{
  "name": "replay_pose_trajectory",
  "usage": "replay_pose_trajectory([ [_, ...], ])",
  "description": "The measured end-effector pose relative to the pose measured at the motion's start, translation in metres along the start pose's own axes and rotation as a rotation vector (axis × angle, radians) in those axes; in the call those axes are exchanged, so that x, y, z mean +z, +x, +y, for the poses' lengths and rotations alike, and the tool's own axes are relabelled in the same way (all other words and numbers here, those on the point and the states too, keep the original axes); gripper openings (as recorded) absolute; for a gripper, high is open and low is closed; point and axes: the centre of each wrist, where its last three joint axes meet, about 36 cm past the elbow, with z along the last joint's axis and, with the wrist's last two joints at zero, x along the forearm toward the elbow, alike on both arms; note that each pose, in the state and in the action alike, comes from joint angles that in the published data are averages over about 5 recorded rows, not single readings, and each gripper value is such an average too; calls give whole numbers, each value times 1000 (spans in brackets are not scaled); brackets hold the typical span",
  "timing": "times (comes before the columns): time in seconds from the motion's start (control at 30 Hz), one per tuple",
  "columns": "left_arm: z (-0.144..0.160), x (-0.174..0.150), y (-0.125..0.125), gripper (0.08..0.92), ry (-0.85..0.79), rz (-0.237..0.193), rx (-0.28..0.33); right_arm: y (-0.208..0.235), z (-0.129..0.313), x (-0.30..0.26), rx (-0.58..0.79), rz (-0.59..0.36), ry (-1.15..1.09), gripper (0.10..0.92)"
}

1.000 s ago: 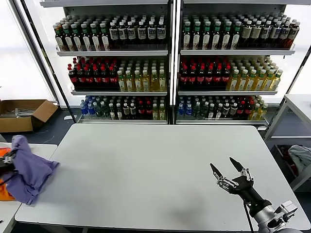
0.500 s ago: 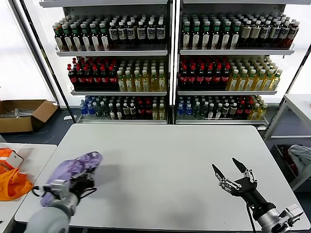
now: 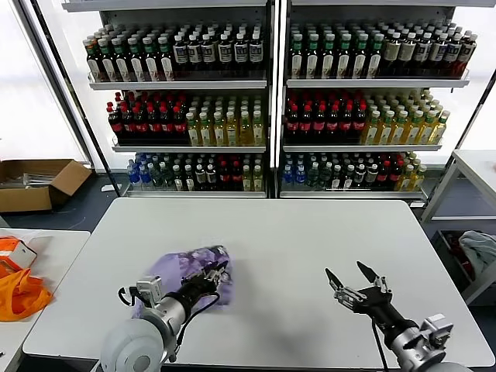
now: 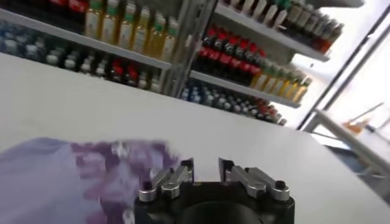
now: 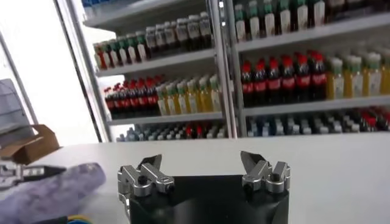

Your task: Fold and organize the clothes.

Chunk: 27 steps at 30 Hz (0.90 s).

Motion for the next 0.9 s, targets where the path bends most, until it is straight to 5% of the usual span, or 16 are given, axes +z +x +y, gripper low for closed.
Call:
replay_pose_trajectory([
  [0.23, 5, -26, 30, 551, 8, -113, 27, -45, 31, 12, -62, 111, -81, 823],
  [0.53, 24, -49, 74, 794, -45, -276, -54, -116, 94, 36, -201, 256, -87, 823],
  [0.7, 30, -51, 88, 822, -56, -314, -98, -149, 122, 44, -258, 302, -48, 807],
  [0.9, 36, -51, 96, 823, -59, -333, -133, -172, 144, 50, -290, 342, -13, 658],
])
